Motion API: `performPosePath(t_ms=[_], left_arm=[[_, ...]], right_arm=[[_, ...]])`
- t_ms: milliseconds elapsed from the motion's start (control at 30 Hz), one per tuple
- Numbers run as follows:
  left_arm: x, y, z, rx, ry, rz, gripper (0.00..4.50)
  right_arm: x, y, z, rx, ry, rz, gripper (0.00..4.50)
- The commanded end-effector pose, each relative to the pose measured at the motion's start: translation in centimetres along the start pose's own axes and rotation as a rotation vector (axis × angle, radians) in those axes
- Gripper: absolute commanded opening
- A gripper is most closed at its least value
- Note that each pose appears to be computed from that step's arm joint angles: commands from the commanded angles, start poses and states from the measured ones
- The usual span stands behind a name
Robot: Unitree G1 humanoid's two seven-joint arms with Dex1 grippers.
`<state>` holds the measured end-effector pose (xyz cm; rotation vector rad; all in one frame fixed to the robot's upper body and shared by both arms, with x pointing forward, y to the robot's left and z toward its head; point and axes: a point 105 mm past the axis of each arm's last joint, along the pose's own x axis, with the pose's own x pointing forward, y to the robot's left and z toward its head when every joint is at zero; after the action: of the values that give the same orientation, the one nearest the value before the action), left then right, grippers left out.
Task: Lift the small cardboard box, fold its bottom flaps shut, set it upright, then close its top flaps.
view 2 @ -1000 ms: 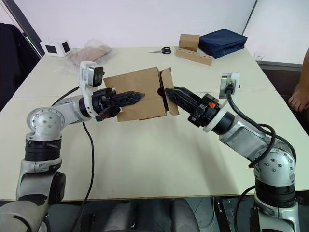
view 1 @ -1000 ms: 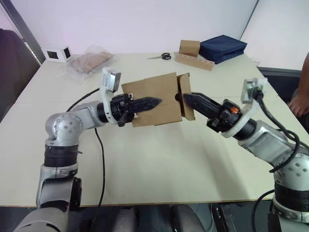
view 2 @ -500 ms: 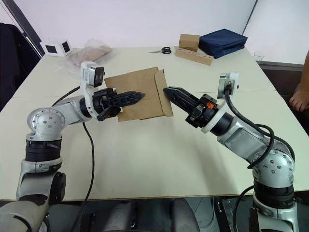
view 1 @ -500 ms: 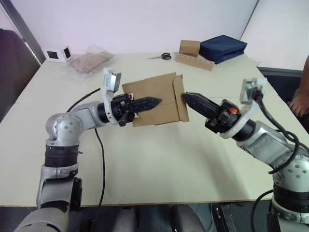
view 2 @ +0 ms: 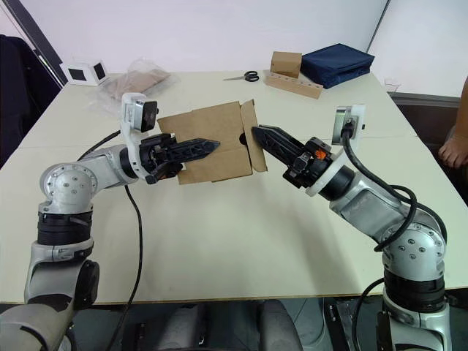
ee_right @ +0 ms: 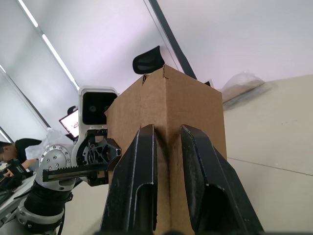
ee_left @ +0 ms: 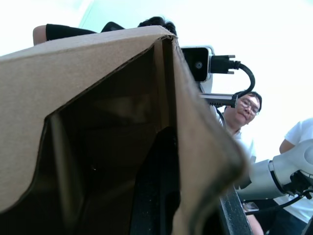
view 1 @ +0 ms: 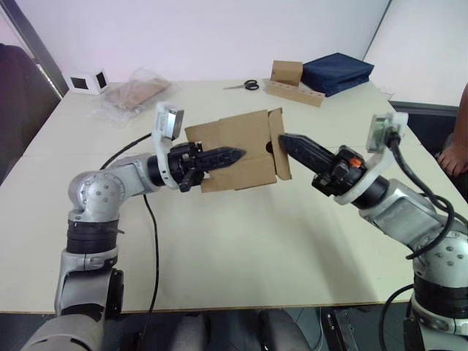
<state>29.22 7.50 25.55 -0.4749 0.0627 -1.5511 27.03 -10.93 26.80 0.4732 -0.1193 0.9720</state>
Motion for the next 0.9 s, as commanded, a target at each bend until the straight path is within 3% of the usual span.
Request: performPosePath(t_ms=[33,900], left_arm=[[0.0,-0.9,0.6,0.036,-0.014,-0.032,0.0],[0.3,-0.5,0.7,0.022,-0.044,-0.028,0.0]], right_arm=[[0.1,0.5,1.1,-0.036,-0.035,0.017,0.77],[1.1,1.5,0.7,-0.015,-0.057,0.032,0.77]])
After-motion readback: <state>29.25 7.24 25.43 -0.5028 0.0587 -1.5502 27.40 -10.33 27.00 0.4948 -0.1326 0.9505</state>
